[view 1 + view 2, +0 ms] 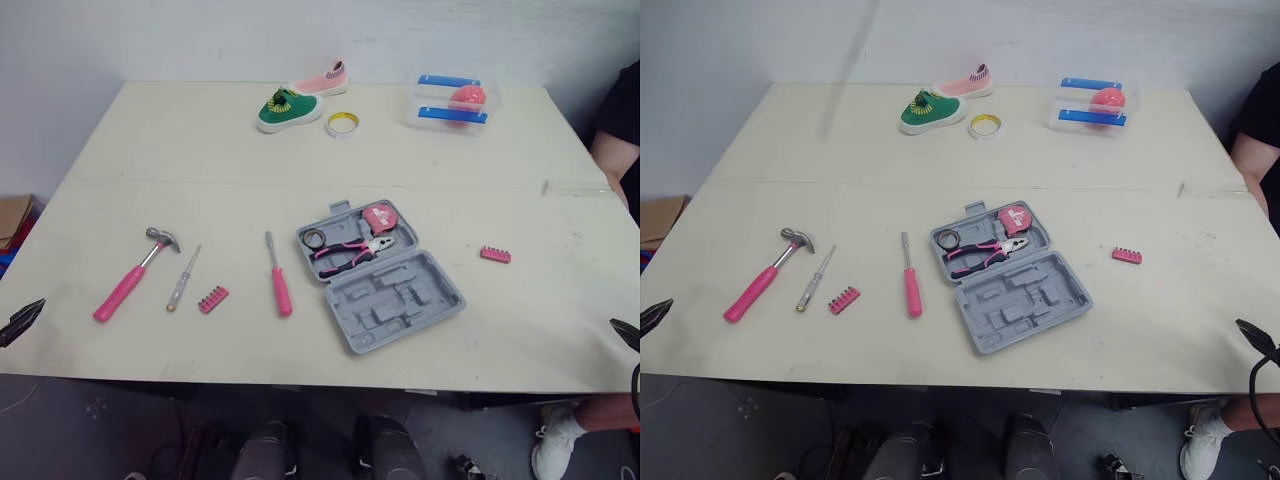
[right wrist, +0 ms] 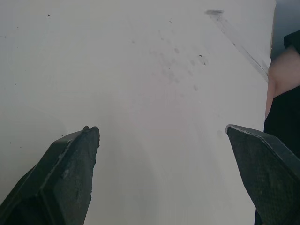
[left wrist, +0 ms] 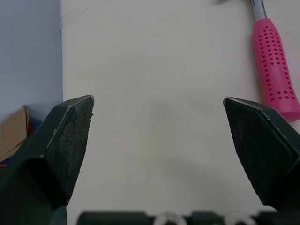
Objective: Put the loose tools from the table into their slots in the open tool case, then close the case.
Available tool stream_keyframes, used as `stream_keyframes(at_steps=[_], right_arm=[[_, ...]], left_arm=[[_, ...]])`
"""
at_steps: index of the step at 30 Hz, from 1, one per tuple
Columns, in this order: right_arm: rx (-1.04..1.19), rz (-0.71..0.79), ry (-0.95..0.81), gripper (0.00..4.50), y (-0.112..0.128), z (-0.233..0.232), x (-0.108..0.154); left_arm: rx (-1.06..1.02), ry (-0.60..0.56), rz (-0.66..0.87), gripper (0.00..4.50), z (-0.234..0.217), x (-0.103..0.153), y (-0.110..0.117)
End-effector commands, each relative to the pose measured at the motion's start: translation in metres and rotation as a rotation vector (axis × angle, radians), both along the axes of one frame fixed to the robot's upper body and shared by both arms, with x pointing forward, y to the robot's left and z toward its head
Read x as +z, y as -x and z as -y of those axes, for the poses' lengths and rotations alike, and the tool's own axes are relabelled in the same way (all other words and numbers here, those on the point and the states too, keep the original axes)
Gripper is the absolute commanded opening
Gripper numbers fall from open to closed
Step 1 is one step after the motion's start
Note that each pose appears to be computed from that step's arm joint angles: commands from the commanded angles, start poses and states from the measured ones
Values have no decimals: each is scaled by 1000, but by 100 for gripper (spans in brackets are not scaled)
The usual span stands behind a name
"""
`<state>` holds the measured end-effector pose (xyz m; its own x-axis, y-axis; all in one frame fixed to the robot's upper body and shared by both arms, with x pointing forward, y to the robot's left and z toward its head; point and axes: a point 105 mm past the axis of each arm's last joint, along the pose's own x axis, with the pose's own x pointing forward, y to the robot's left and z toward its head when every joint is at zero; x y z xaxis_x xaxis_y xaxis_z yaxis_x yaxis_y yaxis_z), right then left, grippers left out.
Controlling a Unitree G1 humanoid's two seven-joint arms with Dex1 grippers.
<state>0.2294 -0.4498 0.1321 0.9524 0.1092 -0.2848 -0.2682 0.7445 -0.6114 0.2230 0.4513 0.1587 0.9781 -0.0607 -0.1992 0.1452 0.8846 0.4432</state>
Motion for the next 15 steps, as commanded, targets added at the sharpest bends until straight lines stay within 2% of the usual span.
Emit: stream_keyframes(at_steps=[1,5,11,15], right_arm=[[38,57,-40,450,-11,-8,11],[238,28,-153,450,-38,-50,9],[386,39,-217,450,-67,-91,23],[493,-33,-213,450,-91,-130,25]], left_arm=[[-51,33,44,446,13,9,-7],[-215,170,73,446,60,20,-20],[-385,203,28,446,117,23,-27],[-553,197,5,446,190,26,-44]])
